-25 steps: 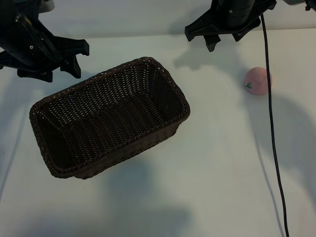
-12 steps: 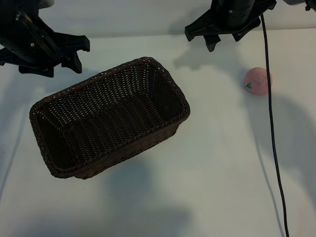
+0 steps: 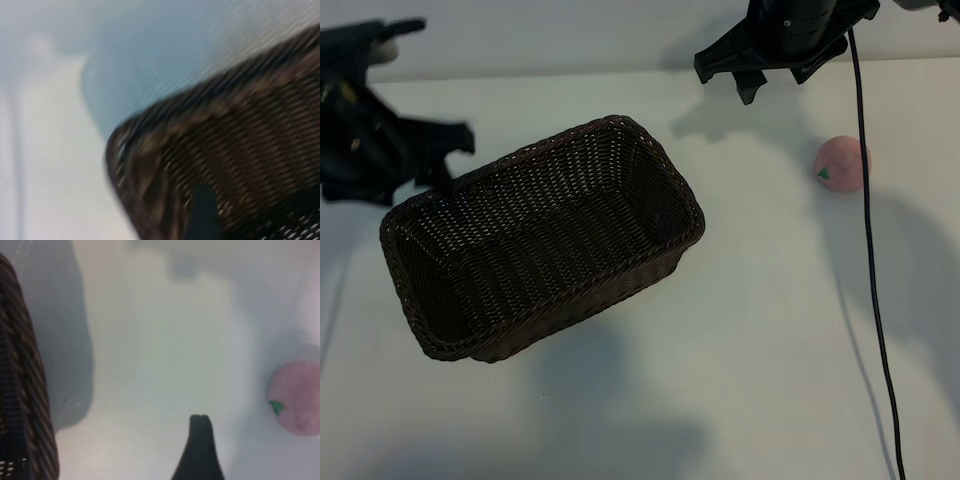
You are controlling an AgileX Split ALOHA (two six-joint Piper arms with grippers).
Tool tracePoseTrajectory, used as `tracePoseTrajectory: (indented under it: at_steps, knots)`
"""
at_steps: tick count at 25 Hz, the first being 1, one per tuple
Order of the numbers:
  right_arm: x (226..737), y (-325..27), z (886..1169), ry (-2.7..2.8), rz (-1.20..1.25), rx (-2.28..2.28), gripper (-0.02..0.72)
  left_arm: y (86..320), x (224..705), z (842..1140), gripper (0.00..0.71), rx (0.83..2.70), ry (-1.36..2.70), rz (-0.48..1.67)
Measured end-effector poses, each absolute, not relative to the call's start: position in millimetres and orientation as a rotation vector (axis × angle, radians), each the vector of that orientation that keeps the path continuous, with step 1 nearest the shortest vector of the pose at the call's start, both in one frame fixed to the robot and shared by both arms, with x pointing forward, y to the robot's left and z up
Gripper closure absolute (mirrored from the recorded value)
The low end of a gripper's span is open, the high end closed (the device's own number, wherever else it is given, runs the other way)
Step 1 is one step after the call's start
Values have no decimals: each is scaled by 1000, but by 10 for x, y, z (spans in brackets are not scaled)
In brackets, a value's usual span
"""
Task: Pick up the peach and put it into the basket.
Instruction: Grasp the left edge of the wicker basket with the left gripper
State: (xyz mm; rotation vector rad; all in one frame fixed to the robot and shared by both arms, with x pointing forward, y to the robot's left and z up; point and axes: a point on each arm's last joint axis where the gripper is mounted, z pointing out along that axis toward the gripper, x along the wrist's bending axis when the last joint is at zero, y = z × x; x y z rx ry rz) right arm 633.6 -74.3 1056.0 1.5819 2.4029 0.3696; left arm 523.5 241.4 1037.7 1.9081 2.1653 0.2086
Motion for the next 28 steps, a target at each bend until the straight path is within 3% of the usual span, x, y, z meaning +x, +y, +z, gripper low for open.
tracePoseTrajectory:
  at_steps: [5,11,19,28]
  knots:
    - [6336,-743,10560,2403,370,1582,149,2499,4933,10262,179,1795,2260,221]
    - [6336,-743,10560,2403,370,1582,149,2562,4693,9912,179,1791,2378,175]
    - [6336,-743,10560,2402,370,1583,149,2549,4739,9758,179,1625,2360,216]
    - [6336,-743,10560,2403,370,1582,149,2513,4865,9502,179,1610,2415,176]
